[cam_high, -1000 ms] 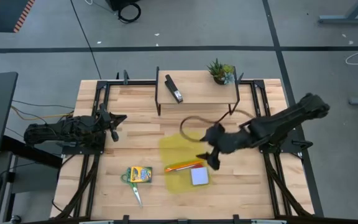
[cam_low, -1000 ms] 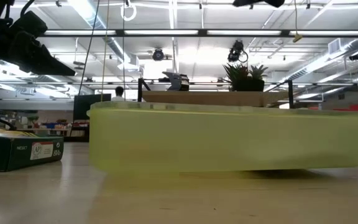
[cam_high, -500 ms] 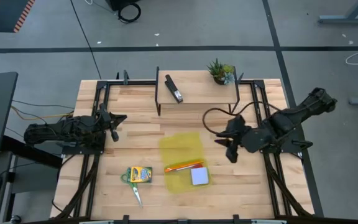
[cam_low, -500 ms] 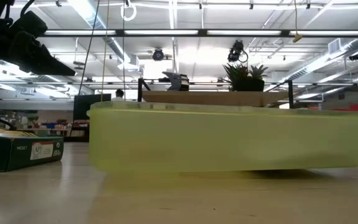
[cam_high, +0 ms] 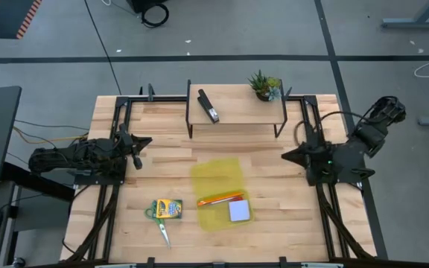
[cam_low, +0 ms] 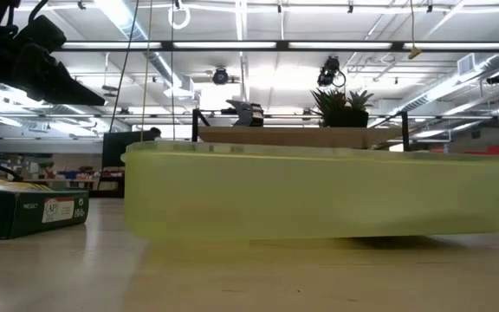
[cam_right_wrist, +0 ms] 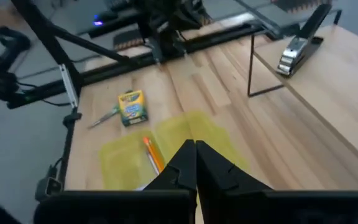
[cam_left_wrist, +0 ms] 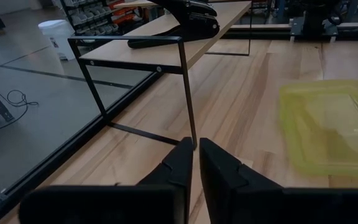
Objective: Pack school essentials
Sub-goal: Put the yellow crayon box into the yellow supply box
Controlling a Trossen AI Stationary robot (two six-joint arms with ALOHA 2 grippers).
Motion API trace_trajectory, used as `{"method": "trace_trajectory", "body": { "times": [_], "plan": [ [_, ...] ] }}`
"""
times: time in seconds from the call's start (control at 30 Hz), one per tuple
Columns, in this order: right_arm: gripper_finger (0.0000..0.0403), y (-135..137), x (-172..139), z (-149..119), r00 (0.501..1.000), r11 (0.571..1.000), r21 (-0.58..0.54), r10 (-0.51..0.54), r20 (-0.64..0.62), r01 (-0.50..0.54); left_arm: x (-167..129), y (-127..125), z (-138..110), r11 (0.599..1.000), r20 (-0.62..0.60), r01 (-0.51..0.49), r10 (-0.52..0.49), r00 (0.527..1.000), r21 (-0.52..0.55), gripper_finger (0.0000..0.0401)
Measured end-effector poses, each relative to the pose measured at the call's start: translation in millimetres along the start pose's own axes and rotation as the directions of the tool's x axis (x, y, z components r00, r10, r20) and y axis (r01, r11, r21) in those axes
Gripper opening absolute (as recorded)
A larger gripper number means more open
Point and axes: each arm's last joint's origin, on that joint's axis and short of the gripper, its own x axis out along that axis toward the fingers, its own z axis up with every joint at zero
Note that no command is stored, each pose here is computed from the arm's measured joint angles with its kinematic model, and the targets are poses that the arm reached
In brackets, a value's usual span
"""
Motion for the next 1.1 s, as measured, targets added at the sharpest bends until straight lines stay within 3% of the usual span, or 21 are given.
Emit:
{"method": "trace_trajectory", "body": {
  "times": [0.4, 0.67, 1.1],
  "plan": [
    [0.0007, -48.1, -16.7, -37.0, 0.958, 0.990, -0.030, 0.141, 0.250, -0.138, 0.0, 0.0, 0.0, 1.000, 0.000, 0.000, 0.000, 1.000, 0.000, 0.0035],
    [0.0006, -70.6, -26.5, -49.9, 0.942, 0.992, -0.030, 0.122, 0.314, -0.119, 0.0, 0.0, 0.0, 1.000, 0.000, 0.000, 0.000, 1.000, 0.000, 0.0035],
    [0.0006, -99.5, -38.7, -66.8, 0.906, 0.987, 0.082, 0.091, 0.412, -0.137, 0.0, 0.0, 0.0, 1.000, 0.000, 0.000, 0.000, 1.000, 0.000, 0.0037]
  ]
}}
